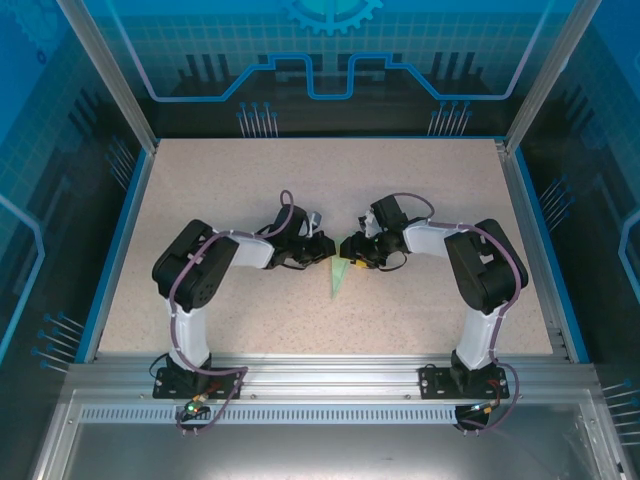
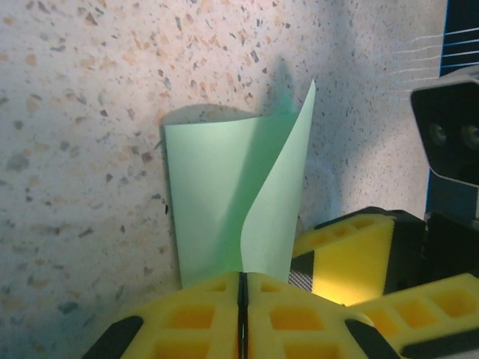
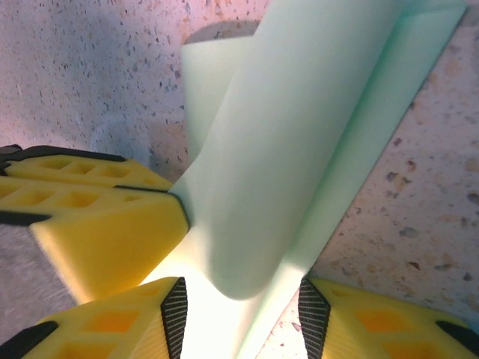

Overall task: Fold a paper plane with a square sheet of paper (fold left side to right side)
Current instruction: Fold the wing for the fifth time at the center of the table.

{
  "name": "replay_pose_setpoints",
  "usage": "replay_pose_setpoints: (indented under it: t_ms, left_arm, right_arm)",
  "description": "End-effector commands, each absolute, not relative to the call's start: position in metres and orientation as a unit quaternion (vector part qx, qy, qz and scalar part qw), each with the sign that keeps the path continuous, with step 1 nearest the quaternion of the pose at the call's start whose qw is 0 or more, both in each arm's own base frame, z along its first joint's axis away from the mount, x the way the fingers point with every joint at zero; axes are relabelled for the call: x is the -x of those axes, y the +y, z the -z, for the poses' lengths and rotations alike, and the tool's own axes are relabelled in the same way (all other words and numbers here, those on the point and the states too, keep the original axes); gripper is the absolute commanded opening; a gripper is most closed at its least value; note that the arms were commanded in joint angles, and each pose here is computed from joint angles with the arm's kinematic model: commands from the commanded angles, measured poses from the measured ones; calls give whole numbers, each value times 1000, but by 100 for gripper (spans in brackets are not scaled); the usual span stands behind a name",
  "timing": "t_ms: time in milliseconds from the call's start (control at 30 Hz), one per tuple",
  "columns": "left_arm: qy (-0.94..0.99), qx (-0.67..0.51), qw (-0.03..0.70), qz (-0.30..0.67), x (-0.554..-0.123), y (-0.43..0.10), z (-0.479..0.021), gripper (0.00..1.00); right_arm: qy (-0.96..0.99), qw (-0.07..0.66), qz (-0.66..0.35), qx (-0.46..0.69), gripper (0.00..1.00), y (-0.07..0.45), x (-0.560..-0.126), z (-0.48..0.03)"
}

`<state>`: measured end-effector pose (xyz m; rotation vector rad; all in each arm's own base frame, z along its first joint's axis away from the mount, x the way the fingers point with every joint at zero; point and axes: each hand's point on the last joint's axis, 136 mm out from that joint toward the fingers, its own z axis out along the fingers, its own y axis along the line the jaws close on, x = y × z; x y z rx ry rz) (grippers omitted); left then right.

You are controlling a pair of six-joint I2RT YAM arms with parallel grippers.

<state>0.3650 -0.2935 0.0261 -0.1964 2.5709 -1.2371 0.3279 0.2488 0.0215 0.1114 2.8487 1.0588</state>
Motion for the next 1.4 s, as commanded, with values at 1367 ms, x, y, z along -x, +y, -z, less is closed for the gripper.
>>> replay_pose_setpoints:
  t_ms: [1367]
  left_arm:
    - [906, 62, 96, 407, -361, -296, 17, 6]
  right_arm:
    - [924, 79, -372, -40, 21, 251, -357, -38]
